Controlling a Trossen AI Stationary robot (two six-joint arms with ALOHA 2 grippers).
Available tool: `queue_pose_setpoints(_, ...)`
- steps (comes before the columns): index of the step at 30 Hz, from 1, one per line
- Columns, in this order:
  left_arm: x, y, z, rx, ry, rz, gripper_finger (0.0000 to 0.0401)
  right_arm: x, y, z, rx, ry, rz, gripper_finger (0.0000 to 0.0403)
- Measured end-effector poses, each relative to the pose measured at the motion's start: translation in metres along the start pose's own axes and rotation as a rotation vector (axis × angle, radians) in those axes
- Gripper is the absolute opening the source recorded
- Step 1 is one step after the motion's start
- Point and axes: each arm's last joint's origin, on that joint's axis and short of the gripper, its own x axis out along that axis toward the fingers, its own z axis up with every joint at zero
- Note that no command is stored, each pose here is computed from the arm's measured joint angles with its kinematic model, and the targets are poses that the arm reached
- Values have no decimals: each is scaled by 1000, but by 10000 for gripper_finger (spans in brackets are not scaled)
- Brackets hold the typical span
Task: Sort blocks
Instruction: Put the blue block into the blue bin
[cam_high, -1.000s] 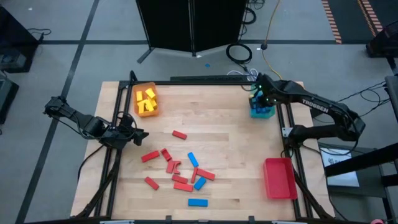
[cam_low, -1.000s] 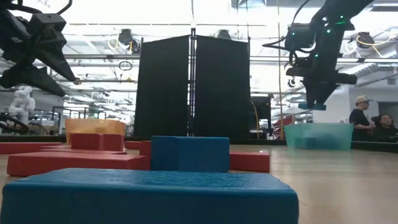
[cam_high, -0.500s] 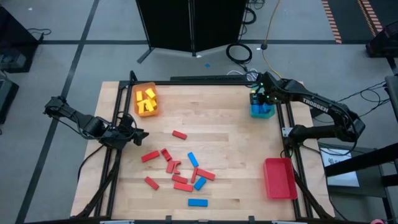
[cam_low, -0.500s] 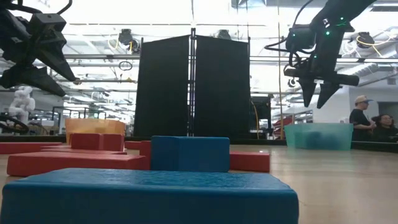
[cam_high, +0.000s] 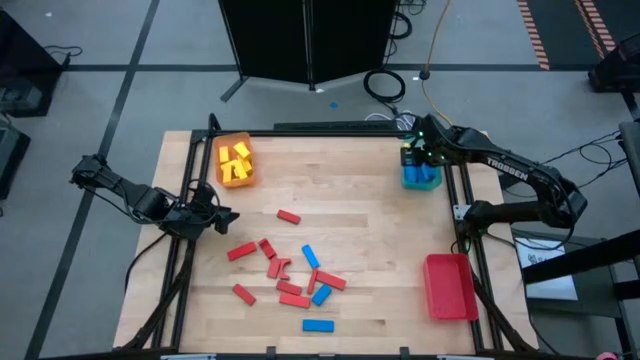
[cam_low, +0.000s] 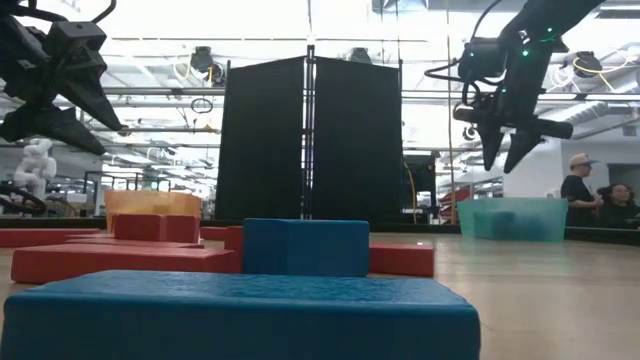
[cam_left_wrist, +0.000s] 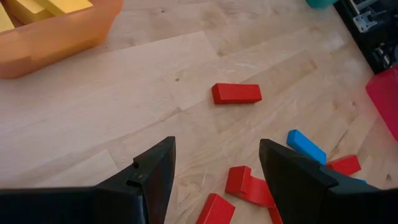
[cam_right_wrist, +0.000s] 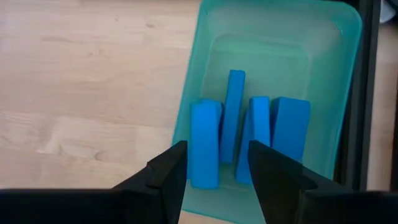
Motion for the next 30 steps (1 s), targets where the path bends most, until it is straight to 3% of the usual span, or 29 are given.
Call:
queue_pose_setpoints(11, 0, 0, 0, 0, -15, 2, 228, -1, 7, 4, -33, -47, 61, 162)
queue_pose_setpoints(22, 0, 0, 1, 0, -18, 3, 228, -1, 8, 5, -41, -55, 87, 231)
queue_pose_setpoints(30, 0, 0, 1, 0, -18, 2, 228, -1, 11, 4, -49, -19, 144, 242)
